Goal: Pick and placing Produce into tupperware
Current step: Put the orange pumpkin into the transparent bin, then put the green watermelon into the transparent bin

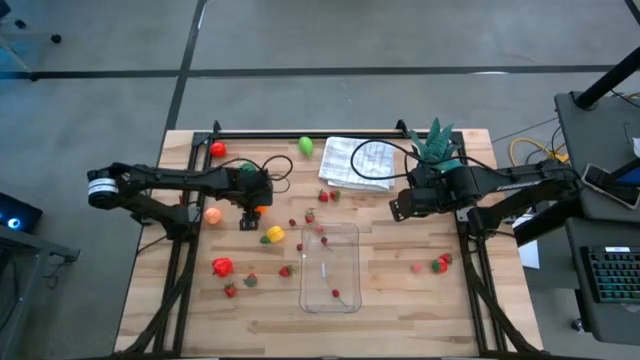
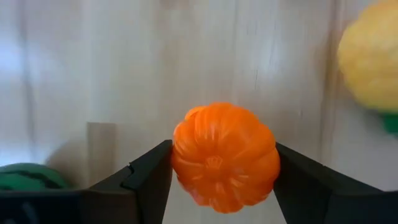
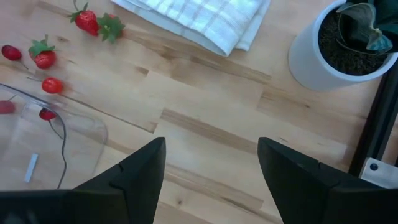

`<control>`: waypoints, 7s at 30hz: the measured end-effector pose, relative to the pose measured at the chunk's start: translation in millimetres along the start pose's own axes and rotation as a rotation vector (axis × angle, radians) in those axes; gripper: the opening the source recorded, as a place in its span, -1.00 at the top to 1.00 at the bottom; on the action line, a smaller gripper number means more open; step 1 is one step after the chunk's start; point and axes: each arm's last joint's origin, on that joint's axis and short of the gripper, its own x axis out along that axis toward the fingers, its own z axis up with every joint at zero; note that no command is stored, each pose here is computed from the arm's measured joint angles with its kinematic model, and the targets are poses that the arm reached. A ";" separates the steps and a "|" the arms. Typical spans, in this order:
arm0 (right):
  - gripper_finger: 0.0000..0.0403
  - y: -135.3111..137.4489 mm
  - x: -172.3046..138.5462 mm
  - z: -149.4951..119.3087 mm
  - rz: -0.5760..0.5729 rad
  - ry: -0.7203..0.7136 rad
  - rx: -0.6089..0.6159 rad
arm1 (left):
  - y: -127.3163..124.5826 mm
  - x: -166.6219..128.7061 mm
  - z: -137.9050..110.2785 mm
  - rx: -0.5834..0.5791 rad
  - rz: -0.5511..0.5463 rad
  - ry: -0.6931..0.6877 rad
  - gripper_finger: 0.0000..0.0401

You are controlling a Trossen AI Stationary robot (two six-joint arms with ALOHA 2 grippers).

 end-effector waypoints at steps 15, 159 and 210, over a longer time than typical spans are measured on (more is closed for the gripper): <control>-0.22 18.9 -2.2 5.3 0.189 -0.054 0.054 | 12.2 -119.8 59.0 0.050 -0.024 -0.682 -0.10; -0.23 11.3 -74.1 -18.7 0.214 -0.310 -0.032 | 115.8 38.0 -15.4 -0.500 0.095 0.381 -0.76; -0.22 11.2 -79.5 -28.2 0.246 -0.257 -0.170 | -88.3 -112.7 102.6 -0.118 -0.207 -0.665 -0.37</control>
